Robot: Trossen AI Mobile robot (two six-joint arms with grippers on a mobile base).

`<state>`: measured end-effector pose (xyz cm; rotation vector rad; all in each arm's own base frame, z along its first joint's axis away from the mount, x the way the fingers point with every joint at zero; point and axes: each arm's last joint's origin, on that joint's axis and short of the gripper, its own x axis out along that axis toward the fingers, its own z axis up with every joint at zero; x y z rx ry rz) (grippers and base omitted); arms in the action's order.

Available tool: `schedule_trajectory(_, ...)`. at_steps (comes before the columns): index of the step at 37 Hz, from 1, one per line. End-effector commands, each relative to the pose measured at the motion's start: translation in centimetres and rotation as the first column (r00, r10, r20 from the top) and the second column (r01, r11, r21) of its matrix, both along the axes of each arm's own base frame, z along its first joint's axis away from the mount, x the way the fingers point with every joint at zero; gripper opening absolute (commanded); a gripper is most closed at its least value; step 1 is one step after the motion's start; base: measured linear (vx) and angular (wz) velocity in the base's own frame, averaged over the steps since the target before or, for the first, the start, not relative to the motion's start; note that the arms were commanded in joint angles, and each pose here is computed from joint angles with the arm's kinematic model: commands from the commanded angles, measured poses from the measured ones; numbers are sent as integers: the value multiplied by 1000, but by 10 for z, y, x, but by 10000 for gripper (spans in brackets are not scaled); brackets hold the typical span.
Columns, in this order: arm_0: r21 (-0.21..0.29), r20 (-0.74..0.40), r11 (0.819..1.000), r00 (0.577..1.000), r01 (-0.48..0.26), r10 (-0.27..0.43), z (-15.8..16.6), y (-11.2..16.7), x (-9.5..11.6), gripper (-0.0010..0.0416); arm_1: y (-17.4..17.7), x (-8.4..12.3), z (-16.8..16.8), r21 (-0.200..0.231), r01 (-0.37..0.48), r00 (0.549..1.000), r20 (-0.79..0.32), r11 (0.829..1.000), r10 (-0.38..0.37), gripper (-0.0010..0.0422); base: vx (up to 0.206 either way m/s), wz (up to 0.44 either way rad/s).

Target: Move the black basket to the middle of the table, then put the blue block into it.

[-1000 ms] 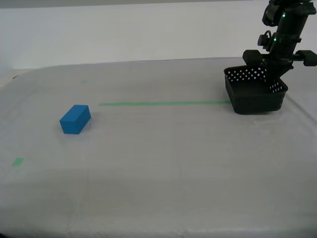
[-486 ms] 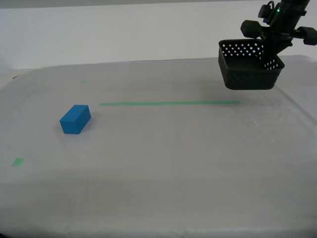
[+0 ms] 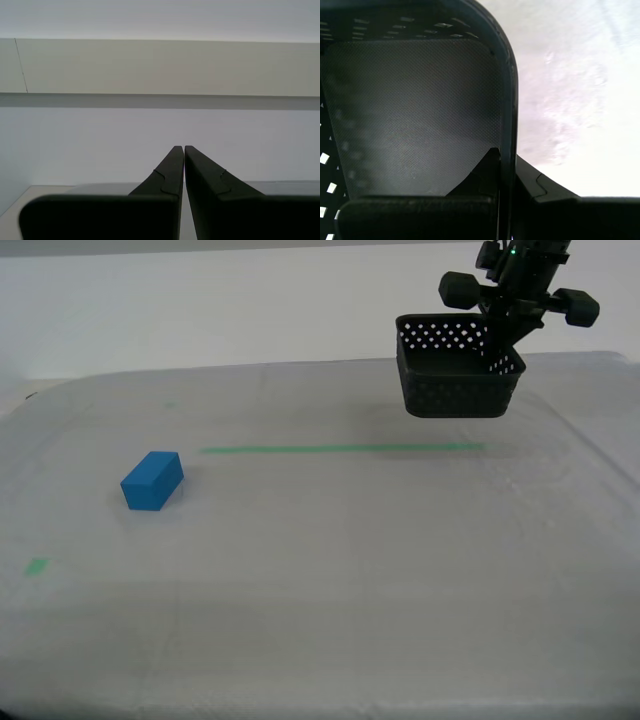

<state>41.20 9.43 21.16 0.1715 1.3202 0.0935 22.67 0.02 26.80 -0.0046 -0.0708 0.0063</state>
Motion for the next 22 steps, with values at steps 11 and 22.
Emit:
schedule_trajectory(11, 28, -11, 1000, 1000, 0, 1, 1, 44, -12, -1, 0, 0, 1, 1, 0, 1000, 5, 1000, 0, 0, 0, 0)
schedule_trajectory(22, 45, -22, 999, 1000, -13, 14, 1, 74, -24, -1, 0, 0, 1, 2, -1, 1000, 5, 1000, 1, 0, 0, 0)
